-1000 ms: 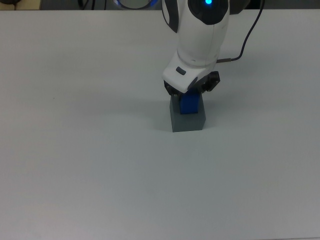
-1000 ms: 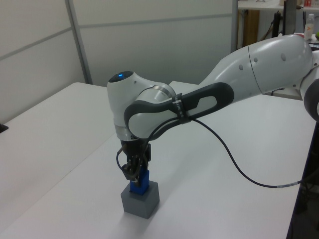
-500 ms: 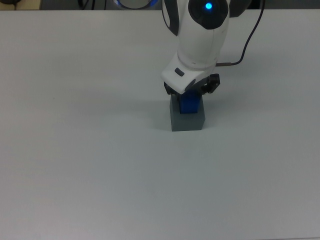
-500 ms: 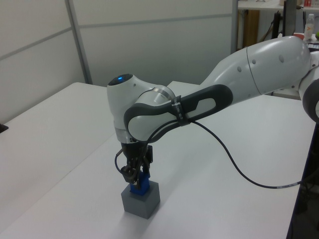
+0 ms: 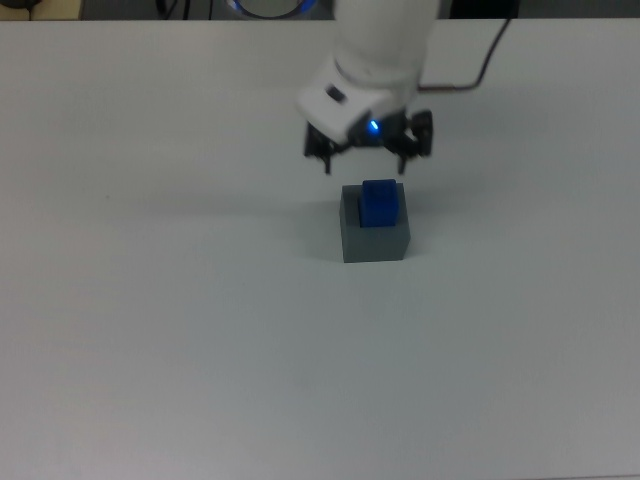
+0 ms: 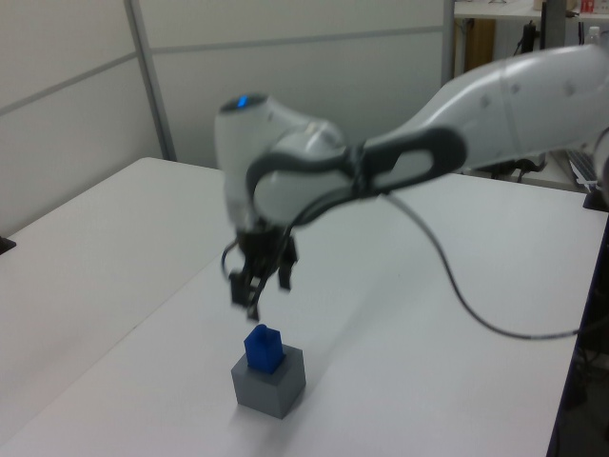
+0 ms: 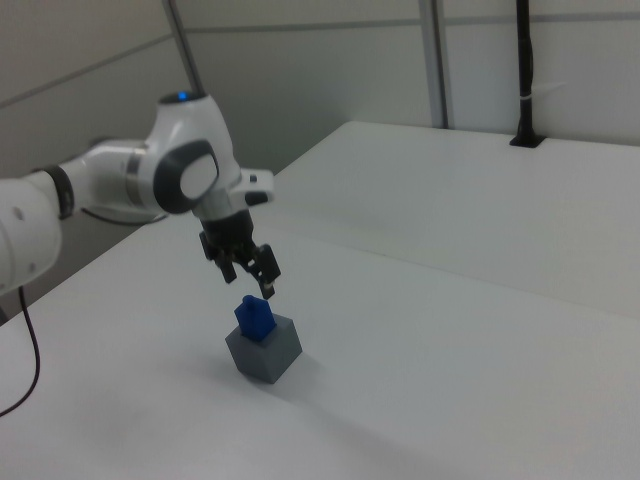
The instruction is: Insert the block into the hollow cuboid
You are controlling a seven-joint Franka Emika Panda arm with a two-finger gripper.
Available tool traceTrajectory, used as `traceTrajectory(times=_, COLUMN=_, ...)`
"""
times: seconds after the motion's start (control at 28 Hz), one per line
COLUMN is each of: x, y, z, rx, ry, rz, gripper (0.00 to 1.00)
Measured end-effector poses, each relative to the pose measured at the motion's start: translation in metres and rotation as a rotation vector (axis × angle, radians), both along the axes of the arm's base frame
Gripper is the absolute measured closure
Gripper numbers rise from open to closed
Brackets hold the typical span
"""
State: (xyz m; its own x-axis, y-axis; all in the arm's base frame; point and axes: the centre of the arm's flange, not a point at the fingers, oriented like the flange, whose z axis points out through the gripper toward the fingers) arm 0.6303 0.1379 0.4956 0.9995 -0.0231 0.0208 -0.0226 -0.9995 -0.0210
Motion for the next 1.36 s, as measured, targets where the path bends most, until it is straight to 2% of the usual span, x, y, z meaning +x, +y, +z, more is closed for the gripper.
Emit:
traceTrajectory(times=0.32, x=-0.061, y=-0.095, z=0.120, rx=-0.013, ry=-0.014, rz=-0.126, gripper=0.00)
traceTrajectory(times=0.46, x=-0.086, y=-0.144, z=0.156, rx=-0.011, ry=-0.048, rz=-0.114, gripper=0.00)
traceTrajectory(times=0.71, x=-0.095, y=-0.179, z=0.162, rx=-0.010, ry=-0.053, rz=-0.128, gripper=0.00)
traceTrajectory(times=1.36, x=-0.092, y=-0.174, z=0.157, rx=-0.010, ry=-0.048, rz=-0.118, gripper=0.00)
